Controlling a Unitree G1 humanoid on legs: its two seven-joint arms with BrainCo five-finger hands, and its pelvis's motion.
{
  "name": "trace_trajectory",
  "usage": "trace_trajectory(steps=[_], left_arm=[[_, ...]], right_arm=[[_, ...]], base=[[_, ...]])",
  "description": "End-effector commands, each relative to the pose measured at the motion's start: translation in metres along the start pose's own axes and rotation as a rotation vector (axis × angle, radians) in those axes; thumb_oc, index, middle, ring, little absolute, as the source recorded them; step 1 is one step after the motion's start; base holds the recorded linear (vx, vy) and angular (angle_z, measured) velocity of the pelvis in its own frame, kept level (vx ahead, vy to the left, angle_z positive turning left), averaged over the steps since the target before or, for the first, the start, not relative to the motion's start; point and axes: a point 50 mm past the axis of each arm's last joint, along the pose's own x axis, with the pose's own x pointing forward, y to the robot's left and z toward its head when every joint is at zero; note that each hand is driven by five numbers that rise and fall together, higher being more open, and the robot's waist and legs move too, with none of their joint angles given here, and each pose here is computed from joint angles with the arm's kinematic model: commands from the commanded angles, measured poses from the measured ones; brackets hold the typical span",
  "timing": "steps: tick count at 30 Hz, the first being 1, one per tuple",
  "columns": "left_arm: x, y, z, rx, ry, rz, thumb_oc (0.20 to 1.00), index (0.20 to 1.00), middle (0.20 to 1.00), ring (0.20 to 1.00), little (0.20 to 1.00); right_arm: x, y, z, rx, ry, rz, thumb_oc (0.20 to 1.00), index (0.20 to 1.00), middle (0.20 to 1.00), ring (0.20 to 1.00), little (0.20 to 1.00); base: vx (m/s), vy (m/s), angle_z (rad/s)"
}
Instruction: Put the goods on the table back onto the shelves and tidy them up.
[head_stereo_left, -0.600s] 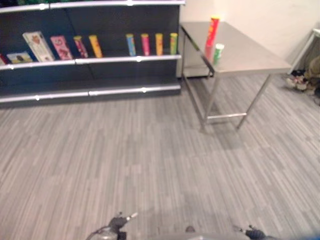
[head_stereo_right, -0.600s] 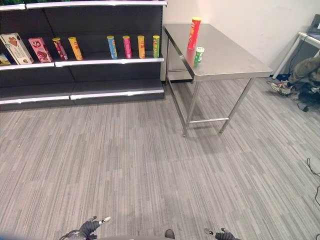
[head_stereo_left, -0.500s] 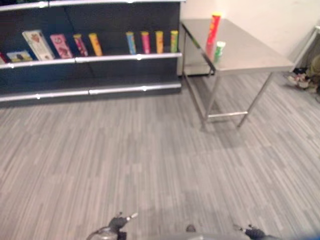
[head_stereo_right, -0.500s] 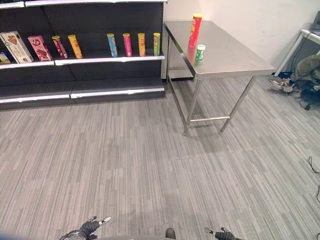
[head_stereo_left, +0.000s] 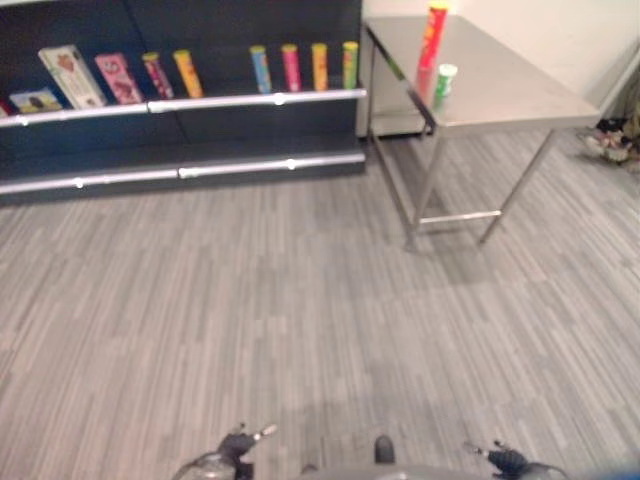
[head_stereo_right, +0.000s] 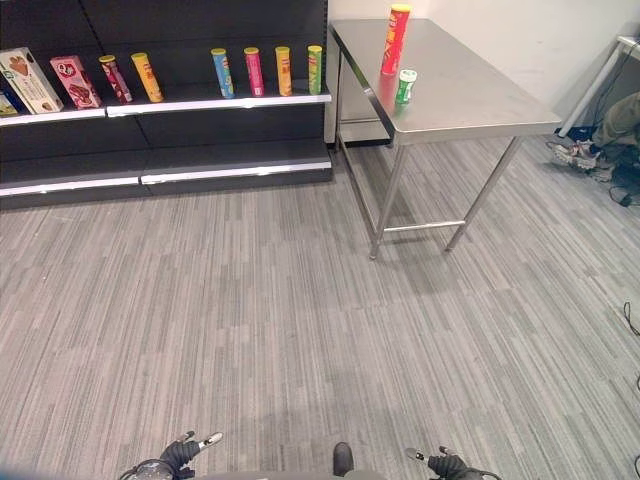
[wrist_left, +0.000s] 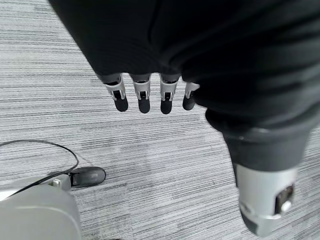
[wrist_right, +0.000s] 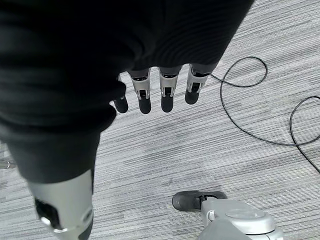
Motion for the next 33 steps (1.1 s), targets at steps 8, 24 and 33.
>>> trace_trajectory(steps=[8,24,33], left_arm=[[0.004,0.002,0.024,-0.031,-0.064,0.005,1.000,1.000,1.000,1.000,1.000],[0.006,-0.001,0.033,-0.021,-0.080,-0.007,1.000,1.000,1.000,1.000,1.000],[0.005,0.001,0.018,-0.010,-0.020,0.003,1.000,1.000,1.000,1.000,1.000]], right_arm=[[0.001,-0.004,0.001,-0.002,0.007,-0.011,1.000,1.000,1.000,1.000,1.000],[0.001,0.000,0.003,0.044,-0.003,-0.013,1.000,1.000,1.000,1.000,1.000],[0.002,0.003,0.009,0.027,-0.019,0.004,1.000,1.000,1.000,1.000,1.000]], base=[[-0.02,-0.036,0.00],[0.00,0.040,0.00],[0.04,0.192,-0.23]])
